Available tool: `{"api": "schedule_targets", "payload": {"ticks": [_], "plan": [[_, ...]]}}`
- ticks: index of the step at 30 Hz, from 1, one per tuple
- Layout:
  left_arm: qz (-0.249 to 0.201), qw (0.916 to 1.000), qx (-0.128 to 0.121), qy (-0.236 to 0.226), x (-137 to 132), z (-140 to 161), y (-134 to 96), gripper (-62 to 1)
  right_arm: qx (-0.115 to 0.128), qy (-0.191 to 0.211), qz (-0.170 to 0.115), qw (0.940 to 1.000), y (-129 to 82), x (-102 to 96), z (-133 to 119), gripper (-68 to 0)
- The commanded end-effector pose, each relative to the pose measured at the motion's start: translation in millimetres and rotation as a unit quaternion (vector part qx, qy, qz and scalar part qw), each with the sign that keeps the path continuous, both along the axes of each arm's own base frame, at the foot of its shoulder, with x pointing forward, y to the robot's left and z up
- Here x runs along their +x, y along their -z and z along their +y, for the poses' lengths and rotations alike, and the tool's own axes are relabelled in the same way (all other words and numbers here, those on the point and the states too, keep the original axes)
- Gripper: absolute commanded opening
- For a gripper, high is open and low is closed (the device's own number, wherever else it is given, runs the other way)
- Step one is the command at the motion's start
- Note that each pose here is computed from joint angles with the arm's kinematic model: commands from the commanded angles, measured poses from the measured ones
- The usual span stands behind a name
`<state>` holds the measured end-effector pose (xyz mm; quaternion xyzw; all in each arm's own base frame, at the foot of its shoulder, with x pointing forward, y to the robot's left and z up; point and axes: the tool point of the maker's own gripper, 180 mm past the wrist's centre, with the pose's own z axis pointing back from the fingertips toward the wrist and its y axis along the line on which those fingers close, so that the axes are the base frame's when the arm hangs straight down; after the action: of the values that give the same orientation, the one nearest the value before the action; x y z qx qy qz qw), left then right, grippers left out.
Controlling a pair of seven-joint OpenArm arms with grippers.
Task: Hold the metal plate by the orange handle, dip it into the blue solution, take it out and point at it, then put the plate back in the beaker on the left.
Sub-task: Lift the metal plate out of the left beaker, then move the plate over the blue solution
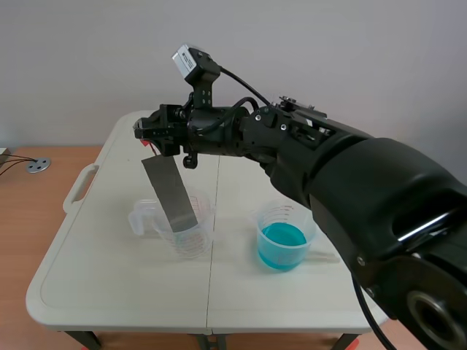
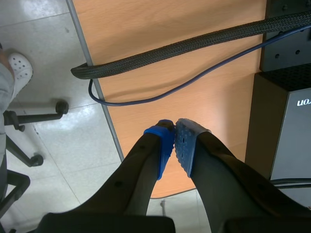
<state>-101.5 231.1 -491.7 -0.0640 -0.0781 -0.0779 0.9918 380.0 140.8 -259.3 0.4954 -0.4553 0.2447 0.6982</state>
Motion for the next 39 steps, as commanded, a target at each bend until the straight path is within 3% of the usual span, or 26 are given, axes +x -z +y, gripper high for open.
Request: {"api": "schedule_targets", "payload": {"ticks": [1,11,27,39], "plan": [[-0.002,1.0000,-0.002,-0.004,-1,-1,-2,-55.1,0.029,-0.012,-0.018,0.9993,-20,-1.9,7,-66.4],[-0.003,1.0000,-0.003,-0.007,0,-1,-2,-55.1,0.043,-0.017,-0.033,0.9984,-28,-14.8,9,-66.4],[-0.012,0.9999,-0.003,-0.007,7,-1,-1,-55.1,0.053,-0.024,-0.121,0.9910,-68,-40.9,-15,-66.4],[-0.015,0.9999,-0.002,-0.006,10,-1,-1,-55.1,0.059,-0.027,-0.201,0.9775,-109,-67.7,-34,-66.4]]}}
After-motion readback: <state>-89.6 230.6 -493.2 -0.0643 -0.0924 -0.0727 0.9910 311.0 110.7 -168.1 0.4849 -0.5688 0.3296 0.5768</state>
